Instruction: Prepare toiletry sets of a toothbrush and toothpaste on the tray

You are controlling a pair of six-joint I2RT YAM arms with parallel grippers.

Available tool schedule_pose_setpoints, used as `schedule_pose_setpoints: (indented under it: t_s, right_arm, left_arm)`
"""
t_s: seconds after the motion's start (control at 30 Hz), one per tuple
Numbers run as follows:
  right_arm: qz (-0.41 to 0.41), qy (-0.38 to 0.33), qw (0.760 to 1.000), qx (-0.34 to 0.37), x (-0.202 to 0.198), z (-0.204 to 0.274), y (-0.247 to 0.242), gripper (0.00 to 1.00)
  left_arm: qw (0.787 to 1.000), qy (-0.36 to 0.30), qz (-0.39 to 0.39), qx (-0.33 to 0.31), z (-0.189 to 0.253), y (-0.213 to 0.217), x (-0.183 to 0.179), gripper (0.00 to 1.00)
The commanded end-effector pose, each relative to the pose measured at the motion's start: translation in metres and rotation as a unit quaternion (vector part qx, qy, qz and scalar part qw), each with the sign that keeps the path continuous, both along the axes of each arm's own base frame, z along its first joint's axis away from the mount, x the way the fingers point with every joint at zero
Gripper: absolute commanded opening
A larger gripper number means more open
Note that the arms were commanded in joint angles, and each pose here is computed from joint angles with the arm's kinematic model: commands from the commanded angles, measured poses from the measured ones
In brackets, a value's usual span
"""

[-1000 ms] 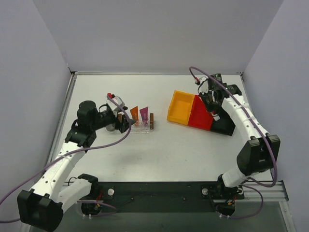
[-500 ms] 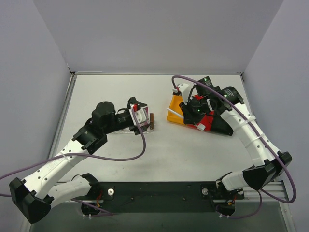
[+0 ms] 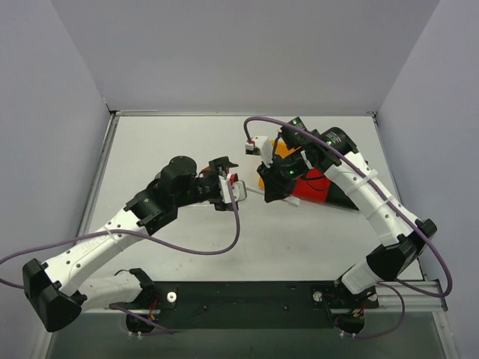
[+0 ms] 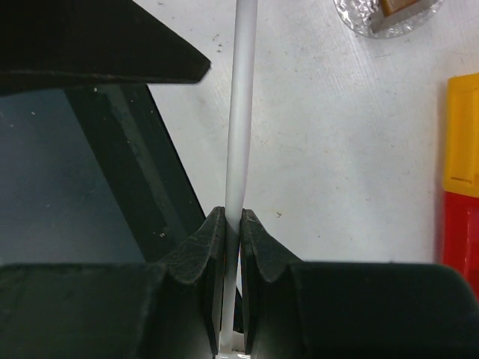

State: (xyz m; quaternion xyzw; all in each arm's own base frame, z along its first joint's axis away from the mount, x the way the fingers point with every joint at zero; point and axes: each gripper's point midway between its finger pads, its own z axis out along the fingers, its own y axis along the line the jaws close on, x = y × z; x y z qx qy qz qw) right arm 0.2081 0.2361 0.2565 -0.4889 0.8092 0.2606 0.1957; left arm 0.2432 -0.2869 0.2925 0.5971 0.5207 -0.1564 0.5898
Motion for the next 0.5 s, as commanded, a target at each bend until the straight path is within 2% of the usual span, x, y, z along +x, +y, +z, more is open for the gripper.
schedule_pose_setpoints:
  t_s: [0.0,0.3,0.43,0.47]
  right_arm:
    - [0.030,0.022,0.999,0.013,-0.011,0.006,0.013,0.00]
    - [0.044,0.030,0.998,0.028,-0.013,0.010,0.022,0.00]
    - [0.047,0.033,0.998,0.036,-0.016,0.013,0.025,0.00]
    - [0.047,0.035,0.998,0.036,-0.016,0.013,0.025,0.00]
  left_arm:
    - [0.999,-0.041,-0.007,0.012,0.023,-0.010,0.003,0.86]
    - [0.995,-0.059,-0.025,0.072,-0.011,-0.020,0.002,0.81]
    - [0.994,-0.069,-0.021,0.082,-0.015,-0.021,0.005,0.74]
    - [0.994,-0.069,-0.020,0.082,-0.015,-0.022,0.005,0.69]
